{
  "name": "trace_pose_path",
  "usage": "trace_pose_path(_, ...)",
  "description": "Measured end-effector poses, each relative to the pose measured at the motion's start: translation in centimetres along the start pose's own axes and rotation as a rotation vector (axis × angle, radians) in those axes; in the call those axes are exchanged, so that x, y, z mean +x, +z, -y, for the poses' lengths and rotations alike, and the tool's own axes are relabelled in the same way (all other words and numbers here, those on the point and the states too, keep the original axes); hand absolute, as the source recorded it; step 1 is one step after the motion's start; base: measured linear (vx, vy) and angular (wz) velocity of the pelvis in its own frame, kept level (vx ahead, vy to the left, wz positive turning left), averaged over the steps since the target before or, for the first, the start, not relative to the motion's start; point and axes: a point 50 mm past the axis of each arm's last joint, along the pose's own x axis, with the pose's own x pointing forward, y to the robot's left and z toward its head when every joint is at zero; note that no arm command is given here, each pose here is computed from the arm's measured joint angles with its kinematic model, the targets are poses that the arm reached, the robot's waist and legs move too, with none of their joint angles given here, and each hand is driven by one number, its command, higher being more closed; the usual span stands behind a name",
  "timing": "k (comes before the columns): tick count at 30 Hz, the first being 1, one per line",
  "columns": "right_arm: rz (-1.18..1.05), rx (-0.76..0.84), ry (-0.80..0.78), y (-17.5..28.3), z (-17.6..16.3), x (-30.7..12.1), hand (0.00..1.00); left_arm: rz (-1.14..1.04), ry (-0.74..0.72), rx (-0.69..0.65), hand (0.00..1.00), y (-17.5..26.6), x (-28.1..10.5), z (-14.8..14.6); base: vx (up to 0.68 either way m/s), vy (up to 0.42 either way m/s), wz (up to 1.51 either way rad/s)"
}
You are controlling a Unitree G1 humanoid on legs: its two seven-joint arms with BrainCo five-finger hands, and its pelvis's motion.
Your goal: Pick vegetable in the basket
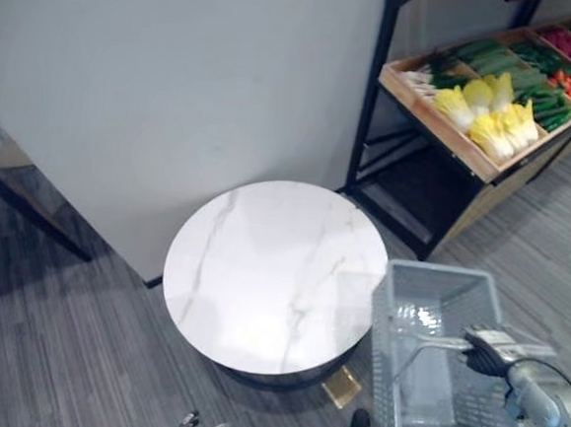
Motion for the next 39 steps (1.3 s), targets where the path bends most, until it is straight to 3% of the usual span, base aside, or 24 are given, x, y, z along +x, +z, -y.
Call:
trace_pose_path(6,-0.123,0.050,0.020,0.0,-3.6,-1.3,1.00,0.009,0.064,0.016,0.00,0.3,0.1,-1.8,-0.04,0.091,-0.63)
trace_pose_path(10,-0.107,0.027,-0.010,0.3,-2.9,-0.2,1.00,0.001,0.126,0.014,0.00,0.4,0.1,-4.0,-0.03,0.075,-1.49)
trace_pose_path(13,-0.152,0.068,-0.013,-0.1,-3.4,0.2,1.00,0.004,0.081,0.002,0.00,0.4,0.2,-2.6,-0.10,0.019,-1.34)
trace_pose_path(20,-0.114,0.043,0.000,0.5,-3.2,0.8,1.00,0.001,0.087,-0.020,0.00,0.5,0.2,-2.4,-0.04,-0.316,-1.17)
trace_pose_path(25,-0.185,0.018,0.008,-1.0,-3.0,0.0,1.00,-0.024,0.018,-0.088,0.00,-0.3,-0.1,1.3,-0.14,-0.208,-0.75)
trace_pose_path(30,-0.159,0.009,0.017,-0.6,-3.5,-0.4,1.00,-0.059,0.058,-0.111,0.00,-1.8,-0.6,0.2,-0.11,-0.124,-0.91)
trace_pose_path(39,-0.151,-0.022,0.023,-0.9,-3.2,-0.4,1.00,-0.076,-0.003,-0.071,0.00,-2.9,-1.2,1.7,0.00,0.085,-0.57)
